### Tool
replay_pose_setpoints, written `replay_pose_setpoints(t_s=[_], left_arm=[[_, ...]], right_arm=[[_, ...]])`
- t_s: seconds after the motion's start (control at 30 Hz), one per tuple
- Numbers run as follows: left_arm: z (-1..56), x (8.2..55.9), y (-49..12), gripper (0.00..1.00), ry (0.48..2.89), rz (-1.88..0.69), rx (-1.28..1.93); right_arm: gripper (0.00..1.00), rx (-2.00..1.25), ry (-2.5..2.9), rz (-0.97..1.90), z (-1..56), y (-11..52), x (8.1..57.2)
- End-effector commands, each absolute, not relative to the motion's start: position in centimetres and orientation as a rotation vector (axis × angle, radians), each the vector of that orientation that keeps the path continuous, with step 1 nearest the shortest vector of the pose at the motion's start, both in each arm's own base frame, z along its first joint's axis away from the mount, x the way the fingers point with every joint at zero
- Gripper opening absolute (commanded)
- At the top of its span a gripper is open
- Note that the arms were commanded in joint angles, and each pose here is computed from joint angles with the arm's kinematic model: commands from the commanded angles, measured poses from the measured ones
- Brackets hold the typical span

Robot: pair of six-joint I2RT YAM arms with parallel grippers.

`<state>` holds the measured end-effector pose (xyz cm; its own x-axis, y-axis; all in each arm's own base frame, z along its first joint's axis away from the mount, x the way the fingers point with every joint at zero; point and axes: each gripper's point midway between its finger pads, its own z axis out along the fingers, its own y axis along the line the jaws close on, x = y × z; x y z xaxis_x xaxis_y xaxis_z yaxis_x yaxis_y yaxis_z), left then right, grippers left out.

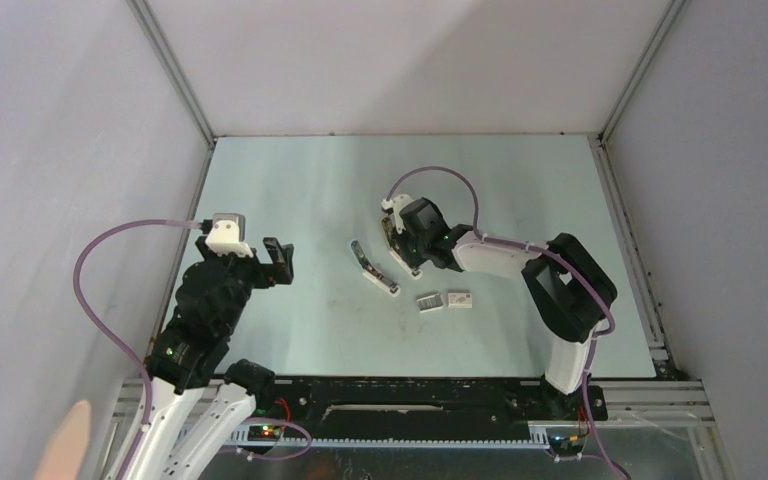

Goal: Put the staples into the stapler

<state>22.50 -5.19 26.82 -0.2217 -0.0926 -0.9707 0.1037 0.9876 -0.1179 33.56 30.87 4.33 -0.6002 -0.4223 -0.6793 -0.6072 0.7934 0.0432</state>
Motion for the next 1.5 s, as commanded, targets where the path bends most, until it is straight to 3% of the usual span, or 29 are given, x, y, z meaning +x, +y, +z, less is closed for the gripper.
replay_pose_setpoints(t_s=[0.0,0.23,0.57,1.07,1.47], left_arm=[[27.8,22.8,-5.4,0.98,1.745,-0.198,0.016],[27.8,22.7,-5.4,0.98,1.744,-0.199,0.016],[27.8,22.7,-5.4,0.98,1.743,-0.198,0.015],[27.8,22.7,-5.4,0.98,1.744,-0.197,0.015],[27.8,22.7,-5.4,0.98,1.745,-0.199,0.017]], right_arm=[[0.12,-0.724,2.257,0.361,5.5,31.8,34.9],[0.16,-0.726,2.277,0.361,5.2,31.5,34.7],[0.45,-0.692,2.219,0.420,8.0,31.7,35.3],[0.45,-0.650,2.235,0.388,7.8,31.6,37.9],[0.45,-0.655,2.316,0.351,6.0,30.2,36.2]])
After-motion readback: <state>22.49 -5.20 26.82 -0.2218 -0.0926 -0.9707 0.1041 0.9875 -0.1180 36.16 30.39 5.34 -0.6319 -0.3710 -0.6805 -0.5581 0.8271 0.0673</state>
